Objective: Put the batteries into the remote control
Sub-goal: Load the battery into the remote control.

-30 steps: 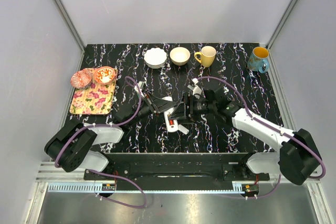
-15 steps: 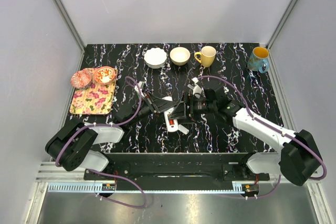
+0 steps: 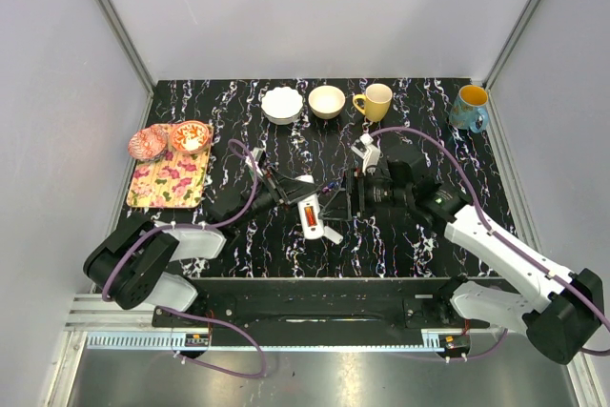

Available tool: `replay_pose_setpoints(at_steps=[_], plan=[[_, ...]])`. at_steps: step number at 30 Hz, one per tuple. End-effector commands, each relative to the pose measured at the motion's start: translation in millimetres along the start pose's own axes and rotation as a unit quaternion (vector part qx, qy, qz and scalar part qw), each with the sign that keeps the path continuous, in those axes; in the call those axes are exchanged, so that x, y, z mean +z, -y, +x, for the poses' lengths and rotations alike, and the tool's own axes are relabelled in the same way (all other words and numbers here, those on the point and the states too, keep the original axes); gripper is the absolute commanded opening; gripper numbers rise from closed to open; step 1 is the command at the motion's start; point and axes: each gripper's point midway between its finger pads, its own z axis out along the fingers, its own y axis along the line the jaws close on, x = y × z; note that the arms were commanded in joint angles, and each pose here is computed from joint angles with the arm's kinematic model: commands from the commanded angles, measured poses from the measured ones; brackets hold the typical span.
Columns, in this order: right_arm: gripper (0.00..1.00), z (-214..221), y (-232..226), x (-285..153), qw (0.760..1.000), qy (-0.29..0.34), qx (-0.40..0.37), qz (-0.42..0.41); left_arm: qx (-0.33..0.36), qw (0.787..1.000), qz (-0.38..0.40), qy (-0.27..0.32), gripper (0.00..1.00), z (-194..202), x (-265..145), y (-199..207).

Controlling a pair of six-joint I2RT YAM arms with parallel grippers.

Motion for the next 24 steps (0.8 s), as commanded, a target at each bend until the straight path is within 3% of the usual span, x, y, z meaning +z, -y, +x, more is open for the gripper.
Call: replay_pose_setpoints(at_steps=[1, 8, 12, 16, 20, 24], plan=[[0.73, 0.9, 12.3, -3.8, 0.998, 0.000, -0.050, 0.028, 0.034, 0.994, 0.108, 0.003, 0.00, -5.6, 3.3, 57.8], [0.74, 3.0, 20.0, -3.2, 0.997, 0.004, -0.065, 0.047, 0.032, 0.994, 0.109, 0.000, 0.00, -6.4, 7.3, 58.8], [0.73, -9.2, 18.4, -7.1, 0.996, 0.039, -0.048, 0.061, 0.044, 0.994, 0.102, 0.002, 0.00, -6.8, 7.8, 53.9], [0.62, -33.1, 15.5, -22.9, 0.990, 0.088, -0.043, 0.105, 0.063, 0.996, 0.069, 0.011, 0.00, -9.4, 8.9, 40.3], [0.51, -33.5, 21.9, -24.6, 0.982, 0.058, -0.058, 0.172, 0.073, 0.997, 0.002, 0.020, 0.00, -14.7, 13.2, 15.3], [0.47, -25.5, 20.6, -7.2, 0.976, 0.017, -0.083, 0.201, 0.094, 0.995, -0.028, 0.035, 0.00, -21.4, 14.6, 8.9]])
